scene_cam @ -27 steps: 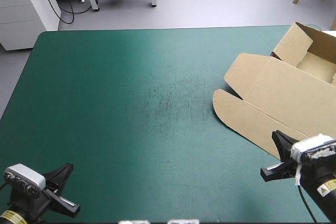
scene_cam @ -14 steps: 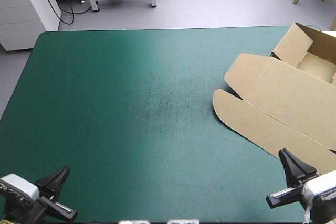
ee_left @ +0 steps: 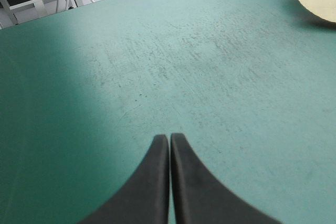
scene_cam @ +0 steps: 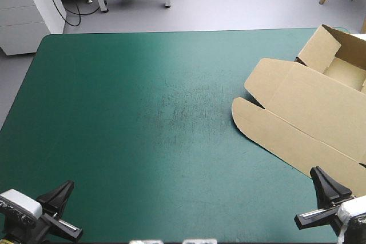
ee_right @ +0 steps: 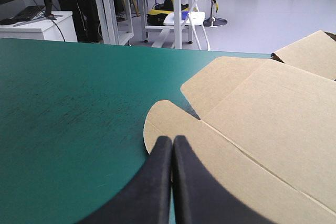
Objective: Fold the box
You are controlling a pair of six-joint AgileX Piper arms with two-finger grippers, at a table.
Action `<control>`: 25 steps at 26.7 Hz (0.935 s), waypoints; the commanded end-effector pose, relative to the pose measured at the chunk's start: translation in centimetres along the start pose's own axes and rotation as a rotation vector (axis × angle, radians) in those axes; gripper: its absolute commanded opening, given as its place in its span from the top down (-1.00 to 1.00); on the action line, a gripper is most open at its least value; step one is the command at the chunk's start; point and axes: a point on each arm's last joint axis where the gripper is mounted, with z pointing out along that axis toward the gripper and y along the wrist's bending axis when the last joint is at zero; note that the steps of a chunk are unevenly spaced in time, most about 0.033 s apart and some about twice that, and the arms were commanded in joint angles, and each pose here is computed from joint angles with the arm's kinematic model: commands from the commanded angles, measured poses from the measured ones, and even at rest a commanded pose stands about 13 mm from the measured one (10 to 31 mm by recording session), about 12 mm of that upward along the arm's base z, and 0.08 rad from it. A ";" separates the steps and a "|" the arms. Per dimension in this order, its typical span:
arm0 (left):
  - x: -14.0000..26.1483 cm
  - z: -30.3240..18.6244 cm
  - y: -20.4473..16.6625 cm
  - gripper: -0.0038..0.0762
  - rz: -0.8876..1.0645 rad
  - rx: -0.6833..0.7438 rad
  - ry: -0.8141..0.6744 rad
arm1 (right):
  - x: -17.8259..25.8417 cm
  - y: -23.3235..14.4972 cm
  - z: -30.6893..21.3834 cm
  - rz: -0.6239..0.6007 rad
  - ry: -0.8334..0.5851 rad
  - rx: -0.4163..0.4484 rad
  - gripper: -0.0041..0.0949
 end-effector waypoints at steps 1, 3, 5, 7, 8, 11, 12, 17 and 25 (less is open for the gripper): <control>-1.0 -0.6 0.1 0.93 0.000 0.002 -0.104 | -1.1 -0.1 -0.5 -0.003 -0.137 0.018 0.96; -1.0 -0.6 0.1 0.93 0.000 0.002 -0.104 | -0.7 -0.3 0.0 0.001 -0.151 0.026 0.96; -1.0 -0.6 0.1 0.93 0.000 0.002 -0.104 | 0.0 -0.4 0.5 0.005 -0.151 0.033 0.96; -1.0 -0.6 0.1 0.93 0.000 0.002 -0.104 | 0.6 -0.5 0.9 0.008 -0.144 0.038 0.96; -1.0 -0.6 0.1 0.93 0.000 0.002 -0.104 | 1.0 -0.6 1.2 0.010 -0.134 0.039 0.96; -1.0 -0.6 0.1 0.93 0.000 0.002 -0.104 | 2.3 -0.7 1.9 0.015 -0.094 0.041 0.96; -1.0 -0.6 0.1 0.93 0.000 0.002 -0.104 | 2.9 -0.7 2.1 0.017 -0.076 0.041 0.96; -1.0 -0.6 0.1 0.93 0.000 0.002 -0.104 | 4.5 -1.1 3.2 0.029 -0.106 0.065 0.96; -1.1 -0.6 0.1 0.93 0.000 0.002 -0.106 | 8.3 -1.4 4.5 0.041 -0.021 0.077 0.96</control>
